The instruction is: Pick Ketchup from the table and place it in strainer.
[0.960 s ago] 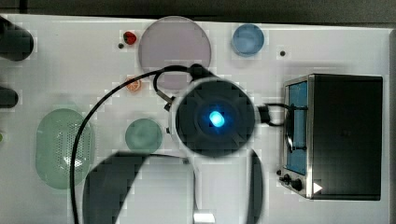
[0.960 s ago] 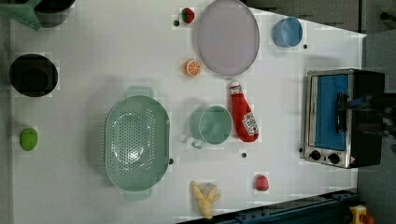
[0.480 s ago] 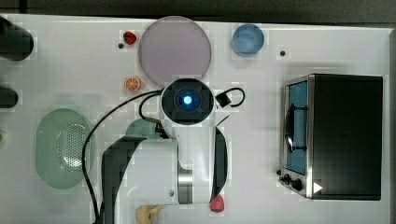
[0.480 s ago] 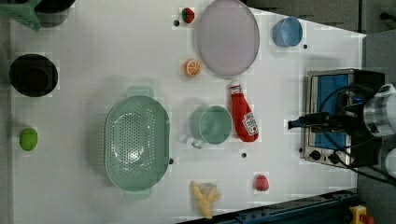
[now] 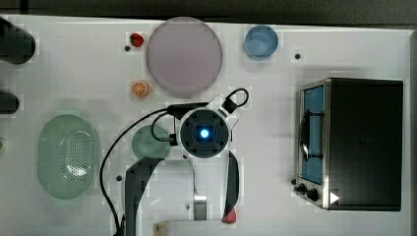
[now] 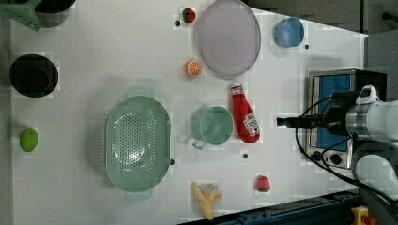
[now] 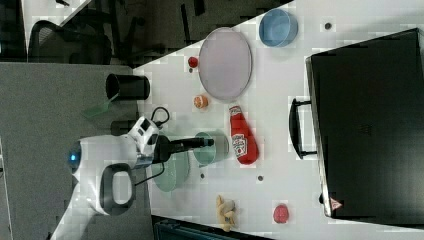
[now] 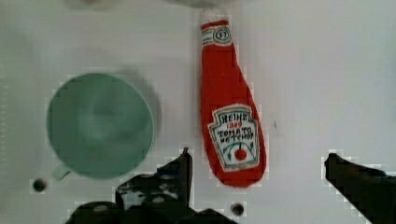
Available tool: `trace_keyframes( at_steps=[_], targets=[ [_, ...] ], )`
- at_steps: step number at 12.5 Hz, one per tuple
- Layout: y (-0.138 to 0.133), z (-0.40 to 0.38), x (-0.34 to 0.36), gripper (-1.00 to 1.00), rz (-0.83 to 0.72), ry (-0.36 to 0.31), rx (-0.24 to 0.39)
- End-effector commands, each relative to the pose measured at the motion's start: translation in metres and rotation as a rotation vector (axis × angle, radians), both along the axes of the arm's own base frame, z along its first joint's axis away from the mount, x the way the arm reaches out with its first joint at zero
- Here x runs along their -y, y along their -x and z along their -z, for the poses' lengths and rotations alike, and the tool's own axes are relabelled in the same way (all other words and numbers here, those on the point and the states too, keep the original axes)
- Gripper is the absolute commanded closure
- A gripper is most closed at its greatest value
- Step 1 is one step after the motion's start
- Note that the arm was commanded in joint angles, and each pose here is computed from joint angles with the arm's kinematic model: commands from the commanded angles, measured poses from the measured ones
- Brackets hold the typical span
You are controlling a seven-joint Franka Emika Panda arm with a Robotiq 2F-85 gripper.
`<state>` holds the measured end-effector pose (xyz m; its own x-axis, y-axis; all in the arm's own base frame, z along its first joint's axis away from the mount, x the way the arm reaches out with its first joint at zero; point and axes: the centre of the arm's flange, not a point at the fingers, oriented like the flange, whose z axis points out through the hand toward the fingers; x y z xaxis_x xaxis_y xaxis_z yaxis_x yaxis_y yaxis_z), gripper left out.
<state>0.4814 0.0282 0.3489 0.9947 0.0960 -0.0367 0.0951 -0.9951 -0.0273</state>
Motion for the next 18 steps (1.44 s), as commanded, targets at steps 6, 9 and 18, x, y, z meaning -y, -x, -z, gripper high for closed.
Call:
trace_keyframes(
  at_steps=[6,9,18],
  targets=[
    [0.003,0.126,0.003,-1.00,-0.071,-0.029,-0.042],
    [0.004,0.160,0.002,-1.00,-0.089,-0.029,-0.033],
    [0.010,0.185,0.001,-0.29,-0.084,-0.037,-0.026]
  ],
)
